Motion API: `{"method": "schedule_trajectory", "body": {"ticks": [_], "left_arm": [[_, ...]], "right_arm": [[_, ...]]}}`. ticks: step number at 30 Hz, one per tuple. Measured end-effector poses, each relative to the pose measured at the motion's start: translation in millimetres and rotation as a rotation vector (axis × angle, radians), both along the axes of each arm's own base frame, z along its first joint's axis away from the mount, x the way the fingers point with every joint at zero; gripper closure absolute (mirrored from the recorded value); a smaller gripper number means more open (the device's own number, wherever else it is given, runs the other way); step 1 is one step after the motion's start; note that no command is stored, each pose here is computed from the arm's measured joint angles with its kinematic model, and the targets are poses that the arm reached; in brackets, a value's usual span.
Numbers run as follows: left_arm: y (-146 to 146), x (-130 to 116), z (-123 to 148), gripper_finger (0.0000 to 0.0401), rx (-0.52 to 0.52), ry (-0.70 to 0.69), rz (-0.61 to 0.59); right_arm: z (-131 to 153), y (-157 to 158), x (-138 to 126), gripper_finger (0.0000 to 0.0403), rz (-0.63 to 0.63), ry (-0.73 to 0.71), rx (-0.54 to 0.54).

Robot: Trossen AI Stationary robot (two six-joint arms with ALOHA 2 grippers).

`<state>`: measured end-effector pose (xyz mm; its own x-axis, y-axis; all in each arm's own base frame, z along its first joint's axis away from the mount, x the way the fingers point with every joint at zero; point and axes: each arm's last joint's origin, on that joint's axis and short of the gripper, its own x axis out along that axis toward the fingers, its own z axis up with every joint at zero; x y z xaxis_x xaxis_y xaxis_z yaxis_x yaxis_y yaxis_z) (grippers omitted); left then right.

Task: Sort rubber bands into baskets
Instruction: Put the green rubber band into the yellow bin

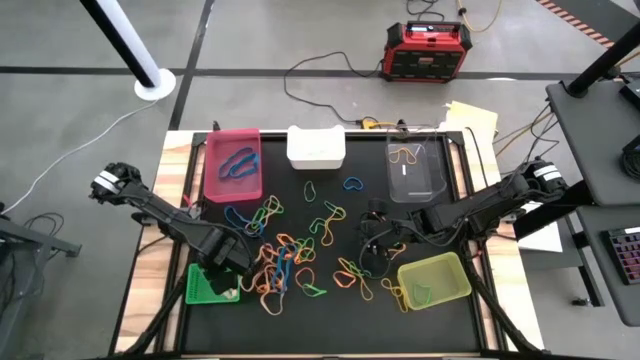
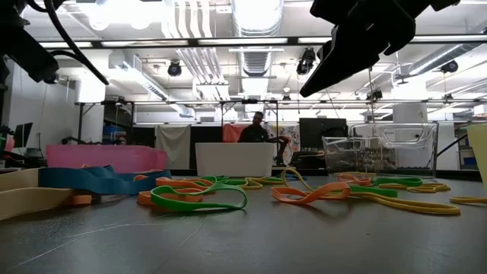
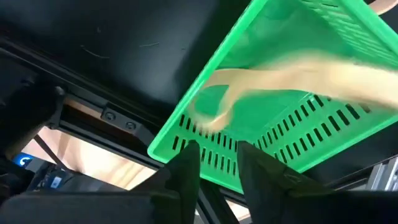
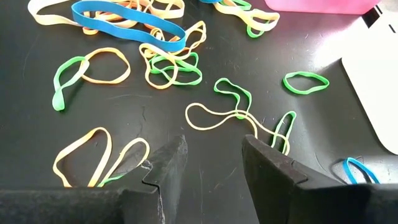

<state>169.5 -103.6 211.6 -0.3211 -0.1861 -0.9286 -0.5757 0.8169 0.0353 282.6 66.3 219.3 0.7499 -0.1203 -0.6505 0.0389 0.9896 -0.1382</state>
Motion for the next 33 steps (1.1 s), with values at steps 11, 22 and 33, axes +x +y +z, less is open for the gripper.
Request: {"method": "schedule_trajectory", "body": {"ticks": [11,22,33], "left_arm": [[-5,21,27,0.0282,0.058,-0.265,-0.205],[-3,70,95,0.0288,0.281,-0.832,-0.599],[64,93,82,0.0316,0.422,-0.878,-0.739]], "right_arm": [[1,-1,-4,0.0252,-0.004,0.029,-0.003],[14,-5,-29,0.0252,-0.017,0.104,0.094],[16,-11,-28,0.0252,0.01,0.1,0.013]]}}
